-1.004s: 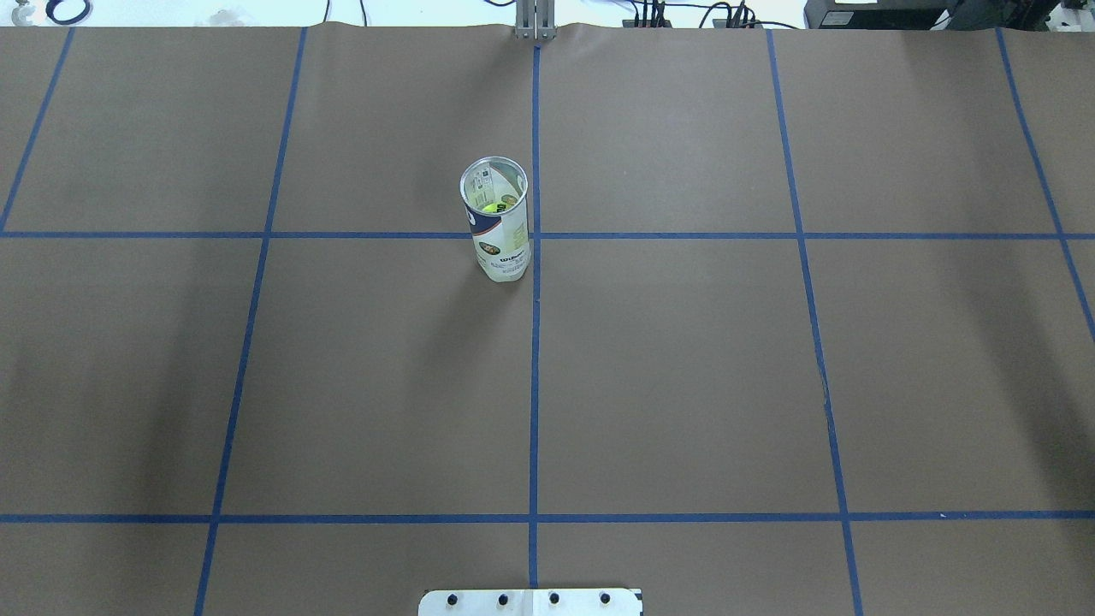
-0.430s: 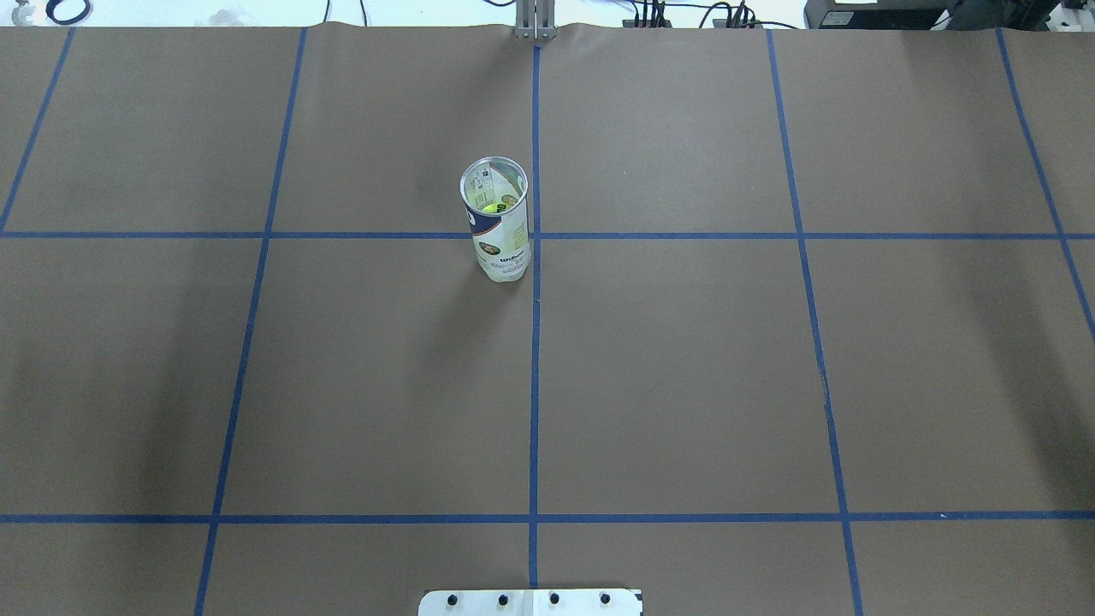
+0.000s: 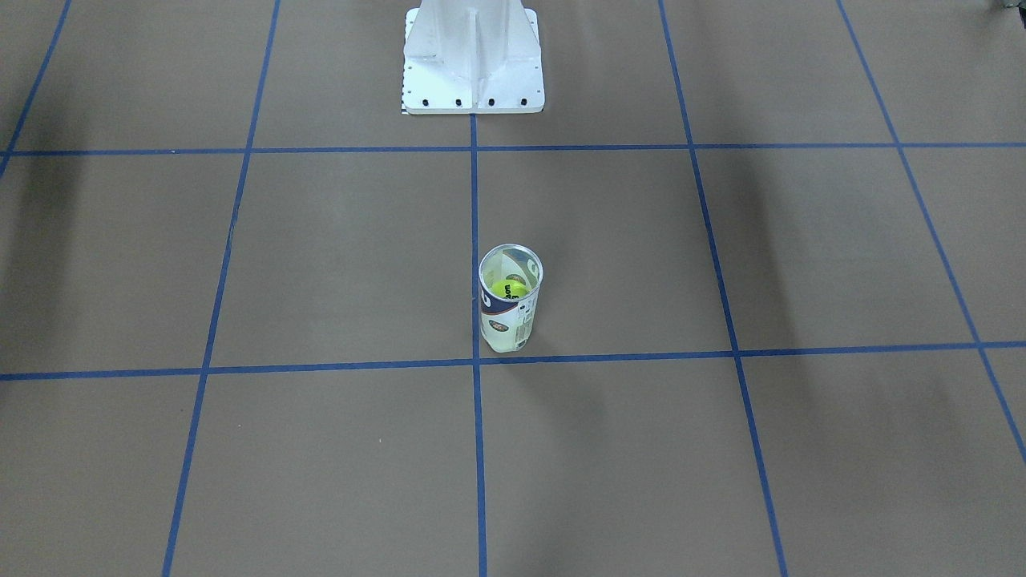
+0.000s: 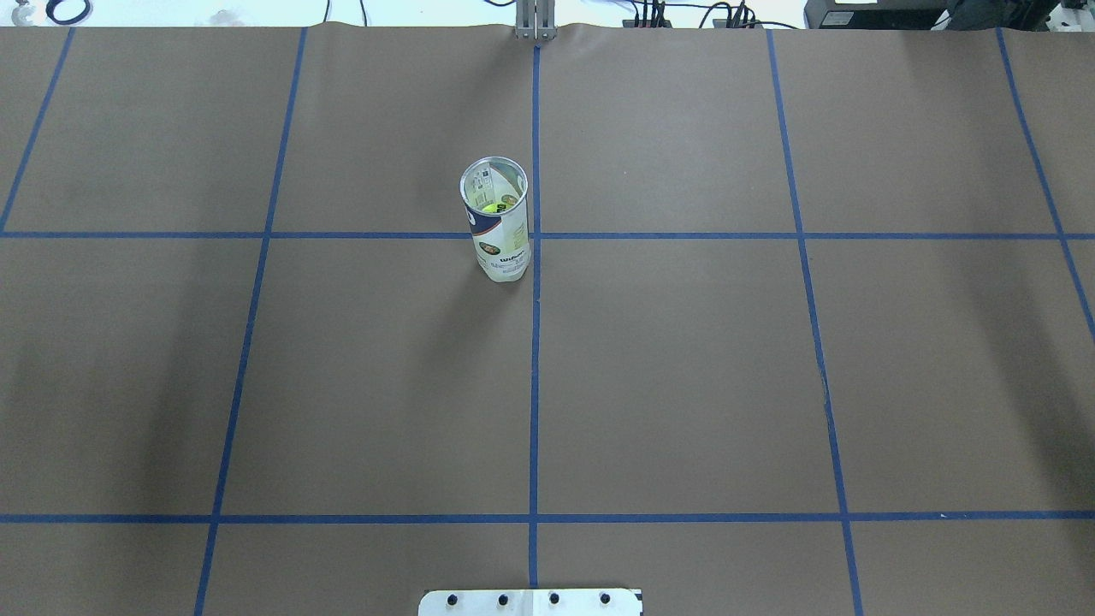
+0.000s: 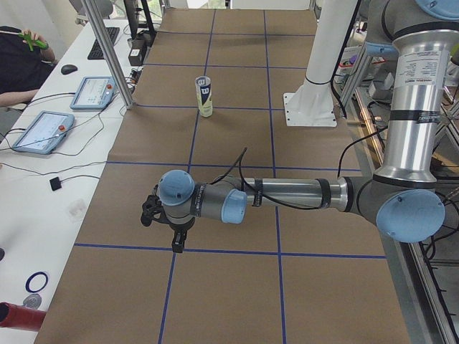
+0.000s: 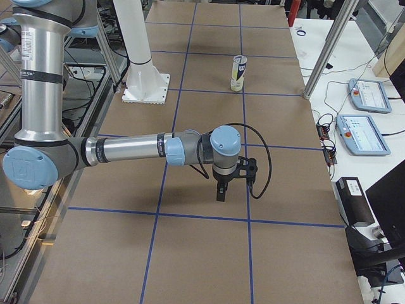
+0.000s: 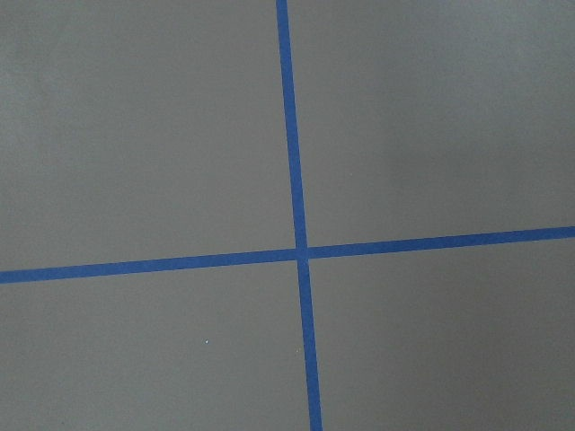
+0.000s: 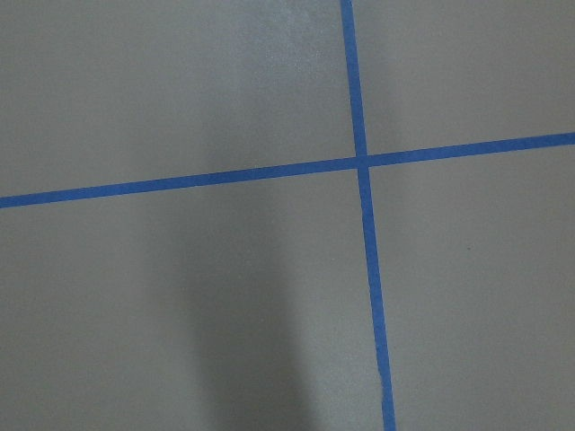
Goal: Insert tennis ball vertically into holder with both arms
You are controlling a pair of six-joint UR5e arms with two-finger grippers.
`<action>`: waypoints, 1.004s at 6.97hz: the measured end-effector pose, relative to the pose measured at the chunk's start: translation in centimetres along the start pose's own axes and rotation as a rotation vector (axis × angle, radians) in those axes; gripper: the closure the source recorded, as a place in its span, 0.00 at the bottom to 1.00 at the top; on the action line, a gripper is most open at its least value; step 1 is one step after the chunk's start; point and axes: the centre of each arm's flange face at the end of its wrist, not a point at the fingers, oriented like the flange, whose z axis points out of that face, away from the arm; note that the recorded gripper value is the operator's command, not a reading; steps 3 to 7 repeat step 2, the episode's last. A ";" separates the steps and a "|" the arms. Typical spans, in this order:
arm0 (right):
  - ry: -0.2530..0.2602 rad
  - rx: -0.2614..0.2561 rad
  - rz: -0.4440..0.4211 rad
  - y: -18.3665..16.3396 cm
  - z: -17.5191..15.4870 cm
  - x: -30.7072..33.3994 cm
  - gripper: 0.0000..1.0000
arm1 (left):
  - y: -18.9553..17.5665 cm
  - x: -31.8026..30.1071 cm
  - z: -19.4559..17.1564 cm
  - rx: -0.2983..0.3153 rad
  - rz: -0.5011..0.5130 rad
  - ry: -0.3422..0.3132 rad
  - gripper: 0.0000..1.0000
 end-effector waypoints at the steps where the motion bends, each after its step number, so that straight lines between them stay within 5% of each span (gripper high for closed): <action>1: 0.000 0.000 0.001 0.0 0.0 0.1 0.00 | 0.0 0.0 0.0 0.000 0.001 -0.001 0.00; 7: 0.001 0.000 0.002 0.0 0.0 0.1 0.00 | -0.1 0.0 0.0 0.000 0.002 -0.006 0.00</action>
